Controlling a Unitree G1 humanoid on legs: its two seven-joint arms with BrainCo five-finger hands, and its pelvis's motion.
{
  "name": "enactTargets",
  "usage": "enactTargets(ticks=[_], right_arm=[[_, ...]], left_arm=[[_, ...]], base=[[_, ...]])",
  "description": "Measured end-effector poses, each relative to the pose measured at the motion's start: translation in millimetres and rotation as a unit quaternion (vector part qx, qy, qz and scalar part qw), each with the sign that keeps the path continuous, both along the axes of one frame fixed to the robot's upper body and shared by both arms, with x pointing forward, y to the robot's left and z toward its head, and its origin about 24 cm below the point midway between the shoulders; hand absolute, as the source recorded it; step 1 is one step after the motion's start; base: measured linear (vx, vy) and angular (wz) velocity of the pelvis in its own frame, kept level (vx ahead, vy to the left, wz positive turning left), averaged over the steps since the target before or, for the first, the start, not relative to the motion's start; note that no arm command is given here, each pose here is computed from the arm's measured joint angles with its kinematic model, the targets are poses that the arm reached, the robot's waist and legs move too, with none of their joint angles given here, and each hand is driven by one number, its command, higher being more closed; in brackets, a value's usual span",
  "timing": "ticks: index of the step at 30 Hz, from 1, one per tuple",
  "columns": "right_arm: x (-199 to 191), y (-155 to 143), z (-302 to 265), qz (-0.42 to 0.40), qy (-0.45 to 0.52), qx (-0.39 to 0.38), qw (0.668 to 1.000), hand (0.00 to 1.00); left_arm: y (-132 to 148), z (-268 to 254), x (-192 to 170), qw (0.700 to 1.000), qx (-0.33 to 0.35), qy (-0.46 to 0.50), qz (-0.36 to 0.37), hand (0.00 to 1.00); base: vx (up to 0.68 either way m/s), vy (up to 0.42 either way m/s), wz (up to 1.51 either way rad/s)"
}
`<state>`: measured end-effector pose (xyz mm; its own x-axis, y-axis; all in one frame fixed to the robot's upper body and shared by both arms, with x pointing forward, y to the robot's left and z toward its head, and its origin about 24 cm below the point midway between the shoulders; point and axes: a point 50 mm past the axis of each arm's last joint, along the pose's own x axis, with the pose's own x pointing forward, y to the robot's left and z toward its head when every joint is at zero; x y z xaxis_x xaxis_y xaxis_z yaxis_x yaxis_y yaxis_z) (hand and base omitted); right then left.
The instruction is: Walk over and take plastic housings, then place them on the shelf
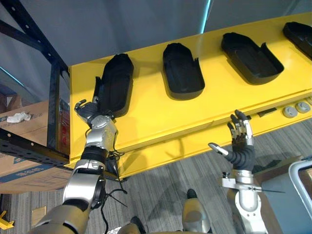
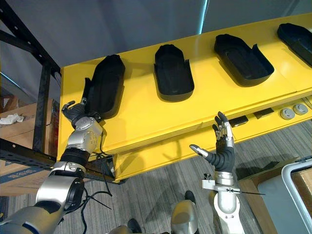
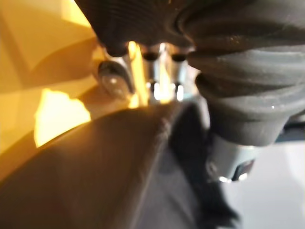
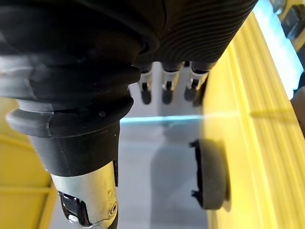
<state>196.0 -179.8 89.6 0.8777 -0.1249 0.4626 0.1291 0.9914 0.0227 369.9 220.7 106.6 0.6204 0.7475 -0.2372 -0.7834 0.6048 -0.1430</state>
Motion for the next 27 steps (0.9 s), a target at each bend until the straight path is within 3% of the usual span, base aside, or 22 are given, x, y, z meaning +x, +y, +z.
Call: enactTargets(ticks=[13,21,23,27], right_arm=[[-2,-1,-2,-0.005,0.005,0.002,1.0,0.0],[-5,2,-1,-0.007,-0.009,0.01,1.0,0.0],[-5,3,0,-0.013,-0.018,0.006,1.0,0.0],[-5,2,2,-0.015,-0.022,0.01,1.0,0.0]], left_arm=[[0,1,-1,0.999,-0.019,-0.03,0.009,0.0],[-2,13,-12,0.994,0.038,-0.101,0.009,0.0],[-12,28,-21,0.983,0.045,-0.174,-0.019,0.0],[-54,52,-67,0.93,0.06,-0.321,-0.17,0.0]], base=[[0.0,0.0,0.0],[0.0,0.0,0.02],[0.01,-0.002,0.17],[0.04,0.002,0.18]])
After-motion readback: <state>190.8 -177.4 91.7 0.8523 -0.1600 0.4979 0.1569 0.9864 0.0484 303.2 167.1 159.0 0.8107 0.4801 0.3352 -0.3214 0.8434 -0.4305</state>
